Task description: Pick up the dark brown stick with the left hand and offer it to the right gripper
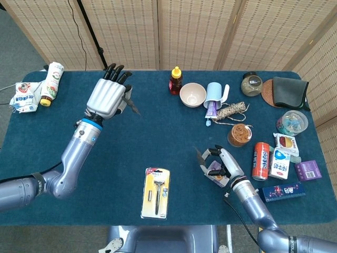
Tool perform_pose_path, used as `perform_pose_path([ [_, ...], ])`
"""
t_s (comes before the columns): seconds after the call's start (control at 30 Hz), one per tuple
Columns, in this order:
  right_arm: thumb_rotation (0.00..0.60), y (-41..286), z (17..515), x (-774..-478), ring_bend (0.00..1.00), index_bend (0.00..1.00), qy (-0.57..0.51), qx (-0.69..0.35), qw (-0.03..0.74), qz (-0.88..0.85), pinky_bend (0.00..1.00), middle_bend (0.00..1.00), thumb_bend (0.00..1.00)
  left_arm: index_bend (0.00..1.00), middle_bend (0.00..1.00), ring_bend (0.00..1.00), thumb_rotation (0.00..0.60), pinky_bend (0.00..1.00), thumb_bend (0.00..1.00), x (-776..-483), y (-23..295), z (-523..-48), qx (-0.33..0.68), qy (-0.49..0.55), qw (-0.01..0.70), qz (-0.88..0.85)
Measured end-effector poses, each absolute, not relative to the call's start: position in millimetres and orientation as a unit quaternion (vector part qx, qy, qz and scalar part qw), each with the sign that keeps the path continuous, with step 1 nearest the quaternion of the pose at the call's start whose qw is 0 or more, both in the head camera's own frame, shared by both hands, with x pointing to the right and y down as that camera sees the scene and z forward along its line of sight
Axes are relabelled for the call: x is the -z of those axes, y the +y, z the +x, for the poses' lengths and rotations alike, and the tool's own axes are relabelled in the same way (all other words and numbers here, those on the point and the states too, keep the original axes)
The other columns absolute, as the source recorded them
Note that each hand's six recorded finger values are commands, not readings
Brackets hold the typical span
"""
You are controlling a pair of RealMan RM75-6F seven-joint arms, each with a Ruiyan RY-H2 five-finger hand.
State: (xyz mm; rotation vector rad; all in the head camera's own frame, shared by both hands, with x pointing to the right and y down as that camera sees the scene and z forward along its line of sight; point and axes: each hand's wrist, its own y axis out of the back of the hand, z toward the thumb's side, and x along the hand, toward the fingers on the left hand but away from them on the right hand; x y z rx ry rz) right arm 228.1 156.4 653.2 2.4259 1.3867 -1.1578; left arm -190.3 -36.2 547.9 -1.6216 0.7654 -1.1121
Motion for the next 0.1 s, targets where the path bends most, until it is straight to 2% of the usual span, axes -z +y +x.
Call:
perform_pose_path([
  [0.1, 0.600, 156.1, 227.4, -652.8, 0.29, 0.79, 0.457, 0.381, 0.058, 0.802, 0.00, 0.50, 0.80, 0.75, 0.20, 0.05, 0.600, 0.00, 0.54, -549.1, -35.0, -191.2, 0.458, 0.315, 0.492, -0.670],
])
